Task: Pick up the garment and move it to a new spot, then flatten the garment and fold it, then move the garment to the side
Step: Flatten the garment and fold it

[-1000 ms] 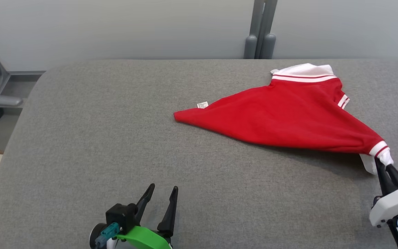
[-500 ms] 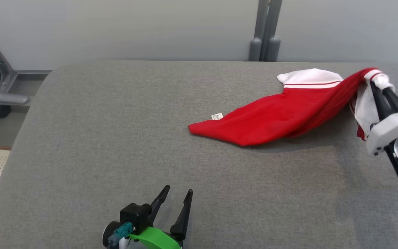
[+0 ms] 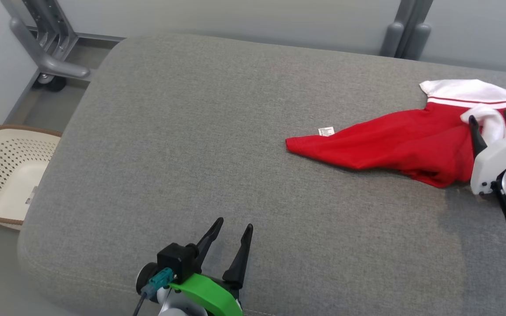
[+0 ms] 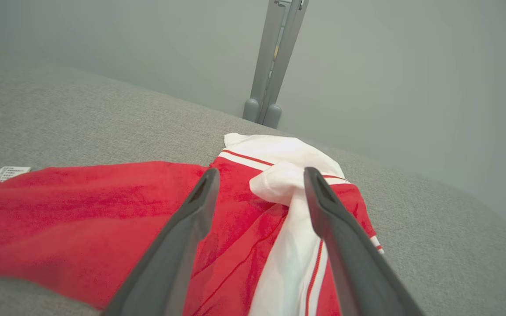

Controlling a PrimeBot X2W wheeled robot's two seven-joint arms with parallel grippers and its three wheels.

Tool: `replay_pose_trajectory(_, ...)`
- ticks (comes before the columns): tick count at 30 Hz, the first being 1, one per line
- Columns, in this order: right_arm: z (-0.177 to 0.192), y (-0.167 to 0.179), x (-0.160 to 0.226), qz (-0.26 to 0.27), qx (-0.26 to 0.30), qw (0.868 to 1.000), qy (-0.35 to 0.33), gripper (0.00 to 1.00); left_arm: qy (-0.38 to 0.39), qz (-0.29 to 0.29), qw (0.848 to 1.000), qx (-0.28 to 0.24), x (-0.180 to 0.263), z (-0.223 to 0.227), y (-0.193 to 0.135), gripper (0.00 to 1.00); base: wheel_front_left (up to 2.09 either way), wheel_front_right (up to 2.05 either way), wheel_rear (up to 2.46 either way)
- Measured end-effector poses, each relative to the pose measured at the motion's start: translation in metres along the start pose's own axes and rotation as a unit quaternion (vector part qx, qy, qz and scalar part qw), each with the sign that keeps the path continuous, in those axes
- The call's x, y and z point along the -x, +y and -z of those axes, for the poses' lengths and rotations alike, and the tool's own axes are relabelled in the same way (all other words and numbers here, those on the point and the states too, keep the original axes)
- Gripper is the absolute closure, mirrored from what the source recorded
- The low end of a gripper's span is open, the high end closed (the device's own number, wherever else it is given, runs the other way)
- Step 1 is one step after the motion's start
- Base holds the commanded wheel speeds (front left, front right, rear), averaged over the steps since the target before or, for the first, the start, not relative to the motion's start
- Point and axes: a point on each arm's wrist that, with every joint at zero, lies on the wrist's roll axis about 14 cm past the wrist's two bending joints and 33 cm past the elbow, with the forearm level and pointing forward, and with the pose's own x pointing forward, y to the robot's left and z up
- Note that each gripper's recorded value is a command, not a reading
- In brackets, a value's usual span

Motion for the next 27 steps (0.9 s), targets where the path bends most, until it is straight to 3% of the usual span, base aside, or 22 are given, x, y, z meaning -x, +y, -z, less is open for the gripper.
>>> replay_pose_trajectory(10,0.047,0.002,0.051,0.001,-0.042,0.999,-0.011,0.0,-0.006,0.079,0.997,-0.015,-0.032,-0.008,-0.041,0.0,0.0,0.0,0.0)
replay_pose_trajectory(17,0.037,-0.022,0.1,0.047,-0.072,0.994,-0.062,0.0,0.001,0.136,0.99,-0.034,-0.056,-0.007,-0.074,0.0,0.0,0.0,0.0)
replay_pose_trajectory(22,0.053,-0.03,0.142,0.086,-0.098,0.99,-0.062,0.0,0.002,0.199,0.978,-0.066,-0.075,-0.007,-0.111,0.0,0.0,0.0,0.0)
replay_pose_trajectory(24,0.06,-0.039,0.161,0.111,-0.108,0.986,-0.06,0.0,0.004,0.244,0.965,-0.091,-0.084,-0.005,-0.138,0.0,0.0,0.0,0.0)
replay_pose_trajectory(27,0.068,-0.047,0.177,0.136,-0.117,0.982,-0.052,0.0,0.011,0.266,0.956,-0.127,-0.097,0.003,-0.154,0.0,0.0,0.0,0.0)
